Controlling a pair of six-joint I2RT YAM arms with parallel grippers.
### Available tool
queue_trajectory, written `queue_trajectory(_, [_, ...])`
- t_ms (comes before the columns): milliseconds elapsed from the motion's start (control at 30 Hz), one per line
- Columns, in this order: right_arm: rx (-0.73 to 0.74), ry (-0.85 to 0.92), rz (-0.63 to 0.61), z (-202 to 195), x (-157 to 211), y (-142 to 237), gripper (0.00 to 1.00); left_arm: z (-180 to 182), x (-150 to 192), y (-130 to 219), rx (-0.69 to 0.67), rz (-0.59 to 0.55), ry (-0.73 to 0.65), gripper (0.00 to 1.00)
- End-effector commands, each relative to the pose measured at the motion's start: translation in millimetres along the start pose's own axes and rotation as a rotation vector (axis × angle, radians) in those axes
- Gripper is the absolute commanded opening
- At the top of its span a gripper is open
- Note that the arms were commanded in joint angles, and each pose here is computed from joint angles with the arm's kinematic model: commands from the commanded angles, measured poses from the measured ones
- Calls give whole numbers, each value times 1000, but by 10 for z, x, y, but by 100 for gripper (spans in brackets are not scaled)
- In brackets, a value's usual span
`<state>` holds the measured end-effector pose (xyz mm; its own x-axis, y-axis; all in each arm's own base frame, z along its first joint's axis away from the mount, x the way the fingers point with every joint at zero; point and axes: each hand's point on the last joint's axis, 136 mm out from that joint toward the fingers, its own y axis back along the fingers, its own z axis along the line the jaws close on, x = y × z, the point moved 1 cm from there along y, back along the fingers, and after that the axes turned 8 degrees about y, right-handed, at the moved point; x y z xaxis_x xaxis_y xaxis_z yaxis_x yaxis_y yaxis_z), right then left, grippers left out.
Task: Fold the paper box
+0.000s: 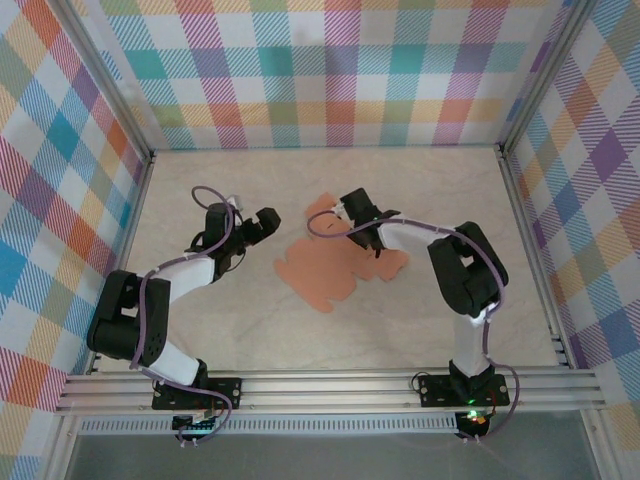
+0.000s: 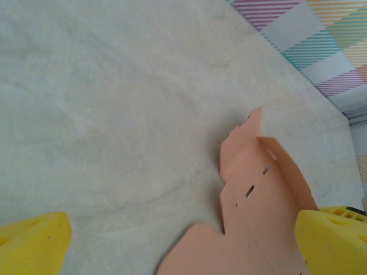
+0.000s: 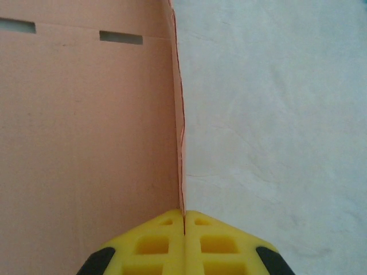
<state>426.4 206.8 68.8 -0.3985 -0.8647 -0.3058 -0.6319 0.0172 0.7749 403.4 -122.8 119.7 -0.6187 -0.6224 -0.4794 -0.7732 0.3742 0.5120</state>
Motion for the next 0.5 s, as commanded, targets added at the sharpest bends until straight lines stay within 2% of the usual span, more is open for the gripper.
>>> queue_trajectory(0, [-233,-36,-103,79,-172,313,0,-264,-310,-57,68,-71,-130,100])
queue_trajectory(167, [-358,-67,-156,40,-209,463,0,-682,-392,-231,175,1,-309,100])
queue_trajectory(267, [-439,-88,-177,68,-193,529,0,-858,-275,-287,240,8,-465,100])
queue_trajectory(367, [-513,-91,-171,118,-108,576,0,-1044,-29,-305,336,28,-683,98])
queue_trajectory(467, [-599,-94,-182,199,-45,680,0,-1143,227,-365,412,80,-834,86])
